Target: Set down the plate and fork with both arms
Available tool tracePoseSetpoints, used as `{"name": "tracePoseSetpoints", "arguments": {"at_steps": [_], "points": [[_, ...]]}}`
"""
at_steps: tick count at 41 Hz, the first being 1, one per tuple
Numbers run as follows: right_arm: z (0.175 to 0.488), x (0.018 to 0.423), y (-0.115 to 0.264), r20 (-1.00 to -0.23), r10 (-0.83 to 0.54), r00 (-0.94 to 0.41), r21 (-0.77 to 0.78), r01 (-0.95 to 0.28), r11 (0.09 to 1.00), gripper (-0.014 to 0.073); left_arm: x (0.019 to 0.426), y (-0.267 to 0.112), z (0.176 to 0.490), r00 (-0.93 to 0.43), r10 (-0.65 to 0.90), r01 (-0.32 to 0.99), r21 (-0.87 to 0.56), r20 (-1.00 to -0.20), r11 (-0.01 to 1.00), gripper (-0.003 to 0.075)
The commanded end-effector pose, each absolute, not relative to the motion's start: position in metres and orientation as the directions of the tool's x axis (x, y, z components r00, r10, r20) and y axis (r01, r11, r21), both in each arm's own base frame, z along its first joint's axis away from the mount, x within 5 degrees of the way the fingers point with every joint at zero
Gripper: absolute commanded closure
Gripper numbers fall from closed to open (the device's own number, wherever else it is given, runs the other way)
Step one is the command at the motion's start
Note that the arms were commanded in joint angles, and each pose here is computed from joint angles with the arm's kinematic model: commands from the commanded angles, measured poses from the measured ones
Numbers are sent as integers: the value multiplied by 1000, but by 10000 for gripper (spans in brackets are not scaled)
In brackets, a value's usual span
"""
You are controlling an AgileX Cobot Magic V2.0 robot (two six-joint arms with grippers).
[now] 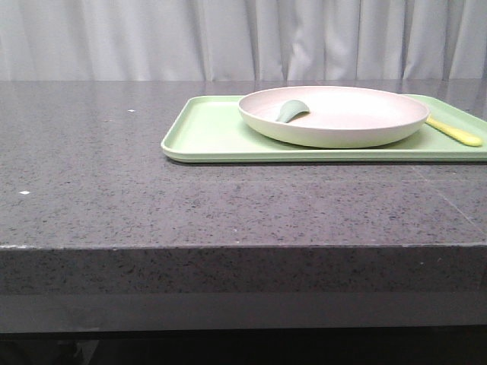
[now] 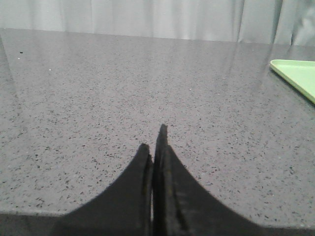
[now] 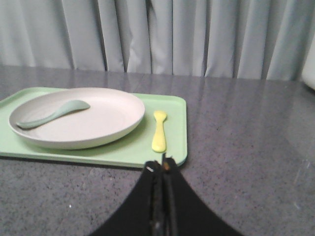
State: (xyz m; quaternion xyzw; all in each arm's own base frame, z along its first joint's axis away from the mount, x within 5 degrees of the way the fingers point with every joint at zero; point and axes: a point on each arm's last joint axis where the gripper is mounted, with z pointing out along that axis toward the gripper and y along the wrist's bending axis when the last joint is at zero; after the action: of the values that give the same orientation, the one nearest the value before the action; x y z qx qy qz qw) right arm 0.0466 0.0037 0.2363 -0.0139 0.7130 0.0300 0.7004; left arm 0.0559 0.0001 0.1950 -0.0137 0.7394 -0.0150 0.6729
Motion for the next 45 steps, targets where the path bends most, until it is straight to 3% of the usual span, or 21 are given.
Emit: {"name": "tracePoseSetpoints", "arguments": {"at_steps": [1, 9, 45], "points": [[233, 48, 3, -999, 13, 49, 10, -58, 998, 713, 55, 0, 204, 15, -51, 8, -51, -999, 999, 738], [190, 55, 4, -995, 31, -92, 37, -60, 998, 713, 55, 0, 204, 15, -51, 8, -51, -999, 999, 738], [189, 55, 4, -994, 31, -106, 38, -62, 997, 713, 55, 0, 204, 15, -51, 8, -51, -999, 999, 738]]}}
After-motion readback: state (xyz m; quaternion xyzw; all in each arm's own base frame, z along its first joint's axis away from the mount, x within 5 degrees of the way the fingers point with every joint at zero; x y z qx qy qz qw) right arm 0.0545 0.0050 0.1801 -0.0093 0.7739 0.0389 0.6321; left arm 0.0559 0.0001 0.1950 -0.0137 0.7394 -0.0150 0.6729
